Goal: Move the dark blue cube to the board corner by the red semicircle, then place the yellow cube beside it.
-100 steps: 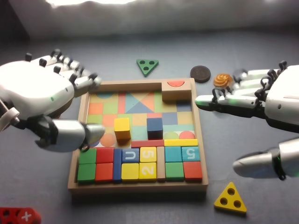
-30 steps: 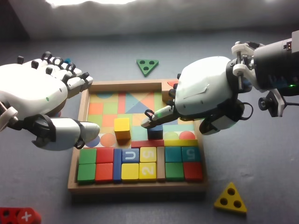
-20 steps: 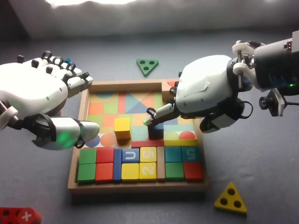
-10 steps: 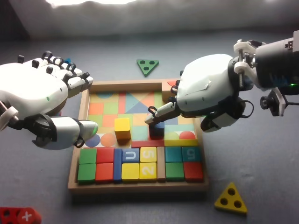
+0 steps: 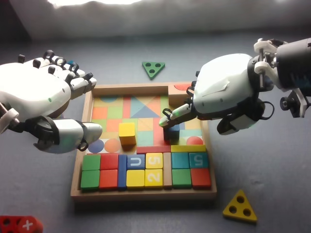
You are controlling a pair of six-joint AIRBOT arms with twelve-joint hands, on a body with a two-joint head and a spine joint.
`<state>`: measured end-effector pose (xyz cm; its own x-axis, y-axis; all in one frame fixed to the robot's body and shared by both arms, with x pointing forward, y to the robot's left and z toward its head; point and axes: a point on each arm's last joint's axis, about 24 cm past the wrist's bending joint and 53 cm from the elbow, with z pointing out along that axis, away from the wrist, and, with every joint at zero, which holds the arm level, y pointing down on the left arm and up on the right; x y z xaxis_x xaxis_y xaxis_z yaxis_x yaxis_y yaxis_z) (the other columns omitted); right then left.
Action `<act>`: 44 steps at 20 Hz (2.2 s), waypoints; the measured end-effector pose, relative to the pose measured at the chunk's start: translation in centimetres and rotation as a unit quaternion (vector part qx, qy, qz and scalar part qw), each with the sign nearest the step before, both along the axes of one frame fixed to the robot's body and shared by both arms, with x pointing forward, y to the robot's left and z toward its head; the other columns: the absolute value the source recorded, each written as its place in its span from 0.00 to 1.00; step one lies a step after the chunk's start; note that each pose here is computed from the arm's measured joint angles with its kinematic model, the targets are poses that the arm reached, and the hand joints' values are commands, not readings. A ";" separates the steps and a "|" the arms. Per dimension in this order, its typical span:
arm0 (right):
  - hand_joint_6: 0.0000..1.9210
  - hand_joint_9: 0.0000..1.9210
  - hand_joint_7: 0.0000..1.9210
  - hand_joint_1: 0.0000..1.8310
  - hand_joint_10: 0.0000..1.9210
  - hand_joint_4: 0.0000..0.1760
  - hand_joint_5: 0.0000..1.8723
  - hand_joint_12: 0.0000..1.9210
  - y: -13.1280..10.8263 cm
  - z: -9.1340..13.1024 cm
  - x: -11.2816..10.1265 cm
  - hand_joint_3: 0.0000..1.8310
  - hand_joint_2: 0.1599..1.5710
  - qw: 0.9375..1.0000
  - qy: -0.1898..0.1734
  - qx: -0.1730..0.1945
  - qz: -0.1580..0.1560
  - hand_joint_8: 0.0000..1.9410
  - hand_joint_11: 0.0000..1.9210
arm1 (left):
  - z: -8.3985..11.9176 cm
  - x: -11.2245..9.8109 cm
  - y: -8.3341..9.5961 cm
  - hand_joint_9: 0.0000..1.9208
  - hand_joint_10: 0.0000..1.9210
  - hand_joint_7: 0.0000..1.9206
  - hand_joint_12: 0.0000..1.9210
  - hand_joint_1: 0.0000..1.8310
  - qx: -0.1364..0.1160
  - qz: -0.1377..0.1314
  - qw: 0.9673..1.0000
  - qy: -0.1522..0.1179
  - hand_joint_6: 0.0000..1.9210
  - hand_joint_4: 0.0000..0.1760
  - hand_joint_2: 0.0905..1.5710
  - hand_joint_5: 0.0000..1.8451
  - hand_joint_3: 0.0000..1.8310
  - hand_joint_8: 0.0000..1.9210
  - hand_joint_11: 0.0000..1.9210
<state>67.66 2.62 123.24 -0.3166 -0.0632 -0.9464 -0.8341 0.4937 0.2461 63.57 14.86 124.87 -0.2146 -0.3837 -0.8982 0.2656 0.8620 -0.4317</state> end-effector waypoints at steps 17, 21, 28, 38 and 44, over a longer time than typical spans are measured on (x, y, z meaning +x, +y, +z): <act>0.00 0.76 0.60 0.95 1.00 0.00 0.13 1.00 -3.0 -0.1 2.9 0.00 0.75 0.999 -0.015 -0.012 -0.027 1.00 0.81 | 0.0 0.0 -0.2 0.05 0.00 0.07 0.02 0.00 0.000 -0.002 1.000 -0.001 0.00 0.00 0.84 0.09 0.00 0.00 0.01; 0.00 0.77 0.59 0.95 1.00 0.00 0.13 1.00 -4.1 -0.1 3.5 0.00 0.75 0.999 -0.018 -0.015 -0.035 1.00 0.83 | 0.0 0.0 -0.2 0.05 0.00 0.07 0.02 0.00 0.000 -0.002 1.000 -0.001 0.00 0.00 0.83 0.09 0.00 0.00 0.01; 0.00 0.77 0.65 0.92 1.00 0.00 0.14 1.00 -5.2 -0.1 4.3 0.00 0.76 0.999 -0.022 -0.020 -0.042 1.00 0.83 | 0.0 0.0 -0.2 0.11 0.00 0.13 0.15 0.00 -0.001 -0.002 1.000 0.000 0.00 0.00 0.81 0.16 0.00 0.00 0.02; 0.00 0.75 0.55 0.93 1.00 0.00 0.13 1.00 -5.7 0.1 5.2 0.00 0.76 0.997 -0.044 -0.031 -0.046 1.00 0.82 | 0.0 0.0 -0.5 0.06 0.00 0.08 0.08 0.00 -0.001 -0.003 1.000 0.000 0.00 0.00 0.83 0.10 0.00 0.00 0.00; 0.00 0.72 0.52 0.94 1.00 0.00 0.14 1.00 -5.2 2.6 5.6 0.01 0.75 0.997 -0.064 -0.016 -0.049 1.00 0.78 | 0.0 0.0 -0.6 0.07 0.00 0.08 0.09 0.00 -0.001 -0.003 1.000 0.000 0.00 0.00 0.84 0.10 0.00 0.00 0.00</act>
